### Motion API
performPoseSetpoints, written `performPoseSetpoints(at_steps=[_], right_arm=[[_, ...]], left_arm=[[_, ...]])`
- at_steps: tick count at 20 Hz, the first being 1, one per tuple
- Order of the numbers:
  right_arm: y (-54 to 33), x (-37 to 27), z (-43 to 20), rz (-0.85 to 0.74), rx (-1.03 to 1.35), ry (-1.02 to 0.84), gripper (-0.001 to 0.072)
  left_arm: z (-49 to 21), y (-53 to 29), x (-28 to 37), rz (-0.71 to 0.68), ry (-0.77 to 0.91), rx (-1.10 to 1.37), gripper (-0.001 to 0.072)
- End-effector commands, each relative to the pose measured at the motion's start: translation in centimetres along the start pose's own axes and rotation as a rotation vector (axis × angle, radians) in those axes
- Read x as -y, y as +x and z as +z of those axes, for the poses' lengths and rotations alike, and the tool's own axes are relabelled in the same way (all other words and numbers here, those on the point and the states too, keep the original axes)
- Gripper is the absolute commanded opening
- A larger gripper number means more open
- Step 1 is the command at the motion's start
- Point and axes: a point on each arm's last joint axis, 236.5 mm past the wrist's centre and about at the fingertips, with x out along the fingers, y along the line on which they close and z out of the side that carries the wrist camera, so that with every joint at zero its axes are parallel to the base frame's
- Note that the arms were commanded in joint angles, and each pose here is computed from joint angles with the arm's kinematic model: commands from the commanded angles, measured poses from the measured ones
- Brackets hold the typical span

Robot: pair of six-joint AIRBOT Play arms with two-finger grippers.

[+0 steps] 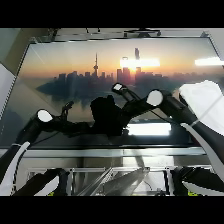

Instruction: Fold the shirts.

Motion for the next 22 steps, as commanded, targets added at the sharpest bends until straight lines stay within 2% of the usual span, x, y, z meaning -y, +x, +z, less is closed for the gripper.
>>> performPoseSetpoints(at_steps=[1, 2, 4, 5, 8, 9, 10, 12, 13, 14, 17, 21, 22], right_arm=[[4.4, -0.4, 1.2, -0.015, -0.065, -0.247, 0.0654], [5.1, -0.1, 1.9, -0.05, -0.067, -0.302, 0.0654], [6.2, 0.6, 2.7, -0.121, -0.082, -0.397, 0.0655], [6.7, 1.1, 3.0, -0.162, -0.09, -0.446, 0.0654], [7.6, 1.7, 4.0, -0.236, -0.075, -0.534, 0.065], [7.8, 1.7, 4.5, -0.246, -0.056, -0.54, 0.0619], [8.0, 1.9, 5.0, -0.257, -0.037, -0.541, 0.0559], [8.5, 2.4, 5.4, -0.272, -0.018, -0.541, 0.0555], [8.8, 2.5, 5.3, -0.272, -0.02, -0.539, 0.0475], [9.0, 2.5, 5.1, -0.269, -0.027, -0.537, 0.0264], [8.9, 2.5, 5.1, -0.268, -0.027, -0.533, 0.0019], [8.6, 2.4, 5.2, -0.267, -0.023, -0.508, 0.0018], [8.6, 2.4, 5.2, -0.267, -0.022, -0.507, 0.0018]], left_arm=[[1.0, 2.2, -1.6, 0.023, -0.031, 0.162, 0.0699], [1.1, 2.7, -1.4, 0.021, -0.031, 0.167, 0.0644], [0.8, 4.0, -1.0, 0.027, -0.011, 0.141, 0.0353], [0.4, 5.0, -0.8, 0.036, 0.006, 0.119, 0.0294], [-0.9, 6.7, -0.5, 0.05, 0.04, 0.063, 0.0286], [-1.0, 6.9, -0.4, 0.052, 0.049, 0.062, 0.0218], [-0.8, 6.8, -0.3, 0.053, 0.054, 0.072, 0.0049], [0.1, 5.9, 0.1, 0.046, 0.066, 0.121, 0.0021], [0.6, 5.2, 0.4, 0.04, 0.068, 0.148, 0.0021], [1.1, 4.5, 0.5, 0.034, 0.069, 0.176, 0.0022], [2.3, 2.0, 0.6, 0.022, 0.066, 0.254, 0.0024], [3.1, -1.0, 0.2, 0.011, 0.071, 0.324, 0.0033], [3.2, -1.6, -0.1, 0.012, 0.073, 0.338, 0.0134]])
